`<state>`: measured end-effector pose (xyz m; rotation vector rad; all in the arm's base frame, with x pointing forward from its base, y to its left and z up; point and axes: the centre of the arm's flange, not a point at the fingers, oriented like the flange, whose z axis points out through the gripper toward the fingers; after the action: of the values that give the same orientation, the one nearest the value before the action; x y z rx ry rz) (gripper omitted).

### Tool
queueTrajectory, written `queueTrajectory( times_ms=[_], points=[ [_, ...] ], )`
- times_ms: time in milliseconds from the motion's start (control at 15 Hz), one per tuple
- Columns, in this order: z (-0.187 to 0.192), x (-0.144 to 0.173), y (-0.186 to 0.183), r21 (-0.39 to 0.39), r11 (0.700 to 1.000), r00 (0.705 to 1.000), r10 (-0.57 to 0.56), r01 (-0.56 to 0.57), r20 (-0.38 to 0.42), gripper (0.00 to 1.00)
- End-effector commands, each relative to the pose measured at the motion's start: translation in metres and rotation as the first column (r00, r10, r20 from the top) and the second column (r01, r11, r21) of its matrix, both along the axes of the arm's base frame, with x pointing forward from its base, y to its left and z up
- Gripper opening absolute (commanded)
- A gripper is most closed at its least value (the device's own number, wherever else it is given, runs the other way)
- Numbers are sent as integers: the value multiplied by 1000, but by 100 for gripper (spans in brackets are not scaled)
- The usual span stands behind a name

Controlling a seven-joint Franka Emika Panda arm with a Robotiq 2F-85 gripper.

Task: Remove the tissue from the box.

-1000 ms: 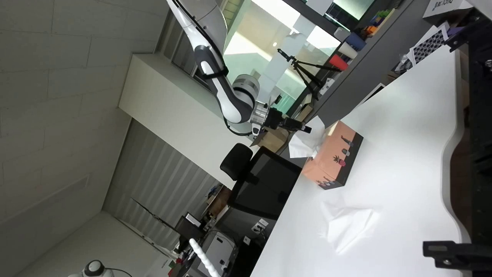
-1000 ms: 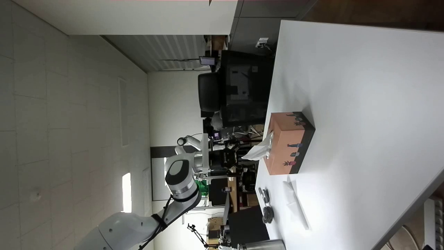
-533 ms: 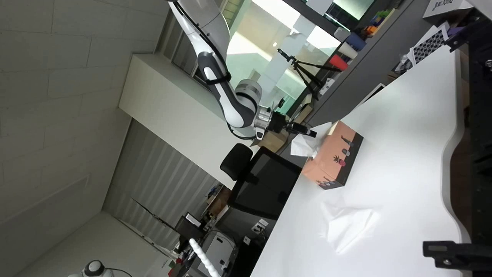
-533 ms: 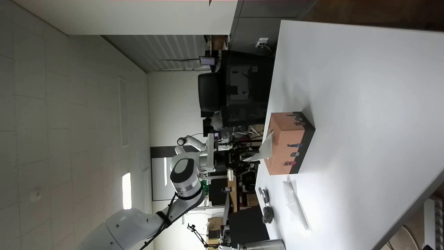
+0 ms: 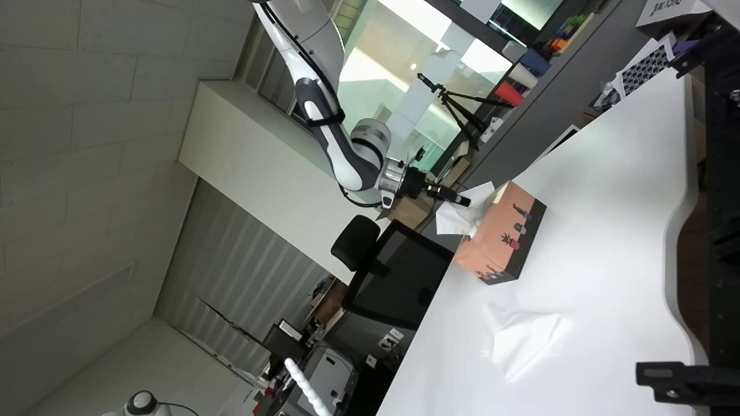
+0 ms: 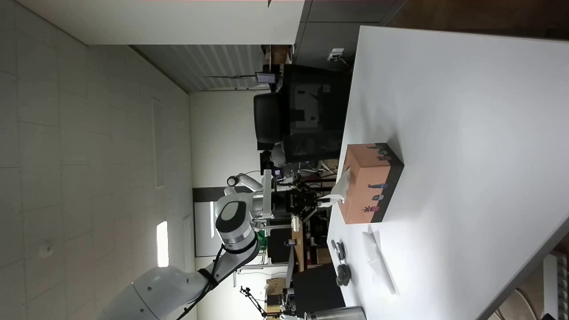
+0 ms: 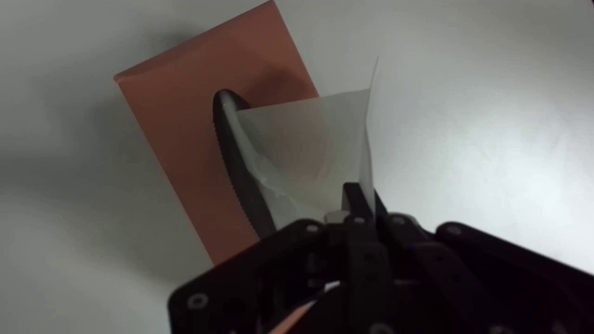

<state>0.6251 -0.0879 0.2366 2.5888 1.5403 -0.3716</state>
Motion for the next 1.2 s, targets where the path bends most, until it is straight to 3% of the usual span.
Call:
queueTrajectory(
  times_ms=[0, 600, 1133],
  points=[
    [32, 5, 0, 11, 998, 998, -59, 59, 25, 0],
    [135, -19, 22, -4, 991, 989, -130, 130, 68, 0],
    [189, -60, 98, 45, 999, 983, 22, -30, 181, 0]
  ],
)
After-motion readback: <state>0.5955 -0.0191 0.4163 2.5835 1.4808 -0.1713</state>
